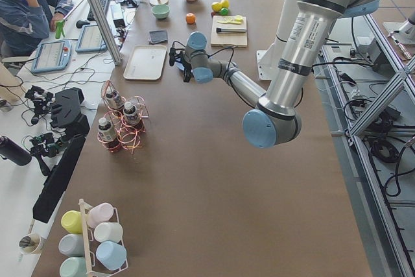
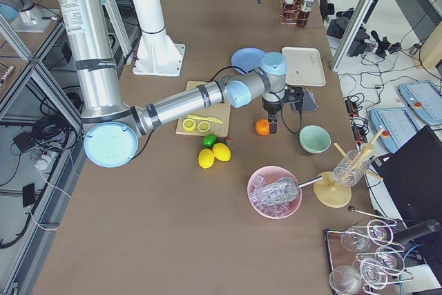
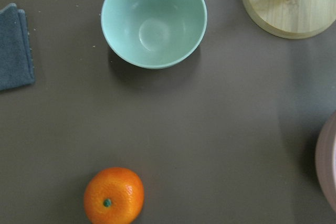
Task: Pick orange to plate
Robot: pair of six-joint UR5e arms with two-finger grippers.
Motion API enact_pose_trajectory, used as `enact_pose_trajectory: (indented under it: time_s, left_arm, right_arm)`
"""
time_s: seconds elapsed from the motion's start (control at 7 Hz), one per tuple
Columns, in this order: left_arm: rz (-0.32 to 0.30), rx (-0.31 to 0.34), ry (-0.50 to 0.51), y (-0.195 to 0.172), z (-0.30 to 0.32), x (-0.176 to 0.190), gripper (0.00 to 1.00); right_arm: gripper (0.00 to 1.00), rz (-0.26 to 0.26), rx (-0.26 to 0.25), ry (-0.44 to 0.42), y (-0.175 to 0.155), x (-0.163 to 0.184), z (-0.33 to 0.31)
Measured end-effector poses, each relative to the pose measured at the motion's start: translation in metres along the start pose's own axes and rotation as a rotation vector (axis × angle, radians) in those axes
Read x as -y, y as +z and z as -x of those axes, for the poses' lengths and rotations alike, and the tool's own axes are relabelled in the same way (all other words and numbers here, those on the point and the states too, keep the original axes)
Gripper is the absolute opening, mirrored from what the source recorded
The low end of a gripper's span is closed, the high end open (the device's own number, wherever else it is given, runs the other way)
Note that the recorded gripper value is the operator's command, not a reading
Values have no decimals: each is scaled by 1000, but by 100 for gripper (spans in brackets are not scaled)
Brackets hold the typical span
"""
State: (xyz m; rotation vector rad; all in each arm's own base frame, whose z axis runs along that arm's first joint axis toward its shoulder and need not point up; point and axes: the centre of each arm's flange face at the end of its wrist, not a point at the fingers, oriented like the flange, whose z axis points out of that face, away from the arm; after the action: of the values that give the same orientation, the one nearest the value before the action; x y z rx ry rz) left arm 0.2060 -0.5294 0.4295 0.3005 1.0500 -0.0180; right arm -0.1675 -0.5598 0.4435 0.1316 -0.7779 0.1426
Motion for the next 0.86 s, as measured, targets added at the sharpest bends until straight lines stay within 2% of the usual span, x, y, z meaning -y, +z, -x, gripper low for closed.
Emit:
enact_pose_trajectory:
  time_s: [0.14, 0.43, 0.57, 0.86]
  left_arm:
    - [15, 19, 47, -45, 70, 3, 98]
    - [69, 88, 108, -109, 161, 11, 98]
    - [115, 130, 107, -126, 189, 11, 98]
    - [202, 187, 41, -136, 216, 4, 98]
  right_arm:
    - [100, 3, -10, 20, 19, -9, 42]
    - [100, 11, -2, -1, 50, -26, 77]
    - [100, 13, 8, -17, 68, -29, 79]
    - [100, 14, 18, -37, 101, -29, 70]
